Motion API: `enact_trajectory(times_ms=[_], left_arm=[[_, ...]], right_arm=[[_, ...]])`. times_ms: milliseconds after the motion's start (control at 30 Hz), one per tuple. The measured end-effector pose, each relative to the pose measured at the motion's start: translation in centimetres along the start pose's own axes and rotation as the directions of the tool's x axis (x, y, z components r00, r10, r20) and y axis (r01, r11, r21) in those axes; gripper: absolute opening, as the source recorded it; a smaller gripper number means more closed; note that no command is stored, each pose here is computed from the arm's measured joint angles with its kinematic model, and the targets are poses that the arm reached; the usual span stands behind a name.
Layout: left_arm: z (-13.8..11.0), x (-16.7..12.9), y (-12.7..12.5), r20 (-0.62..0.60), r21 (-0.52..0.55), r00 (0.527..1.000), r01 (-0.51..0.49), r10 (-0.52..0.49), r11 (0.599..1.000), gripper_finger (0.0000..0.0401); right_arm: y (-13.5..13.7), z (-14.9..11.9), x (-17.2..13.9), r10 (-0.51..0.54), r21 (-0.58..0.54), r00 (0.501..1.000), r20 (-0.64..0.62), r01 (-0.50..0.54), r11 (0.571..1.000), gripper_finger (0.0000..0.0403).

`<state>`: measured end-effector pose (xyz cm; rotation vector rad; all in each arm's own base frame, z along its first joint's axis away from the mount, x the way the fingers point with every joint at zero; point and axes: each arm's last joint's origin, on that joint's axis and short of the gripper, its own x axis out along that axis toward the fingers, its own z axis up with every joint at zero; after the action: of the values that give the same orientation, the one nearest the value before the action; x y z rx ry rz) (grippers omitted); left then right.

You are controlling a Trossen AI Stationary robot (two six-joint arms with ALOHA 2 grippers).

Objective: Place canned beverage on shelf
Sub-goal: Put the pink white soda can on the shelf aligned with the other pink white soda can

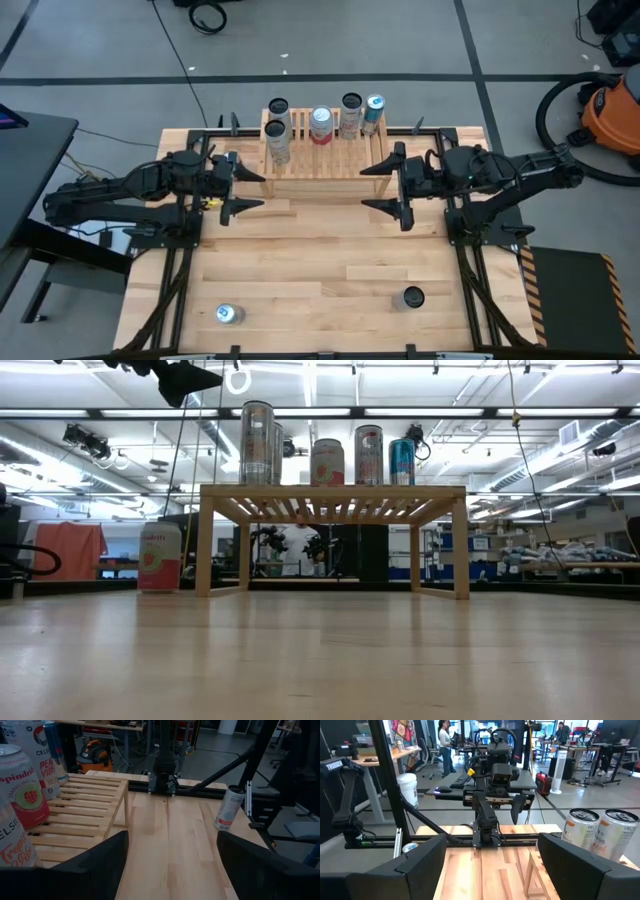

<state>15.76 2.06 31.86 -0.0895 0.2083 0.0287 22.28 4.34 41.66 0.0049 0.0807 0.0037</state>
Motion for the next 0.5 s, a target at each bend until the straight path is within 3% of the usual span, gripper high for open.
enact_trajectory(times_ms=[500], left_arm=[[-0.01,0.01,0.02,-0.001,-0.001,1.0,-0.006,0.006,1.0,0.0313]], right_arm=[[-0.03,0.12,0.0,-0.017,-0.013,1.0,0.013,0.017,1.0,0.0324]])
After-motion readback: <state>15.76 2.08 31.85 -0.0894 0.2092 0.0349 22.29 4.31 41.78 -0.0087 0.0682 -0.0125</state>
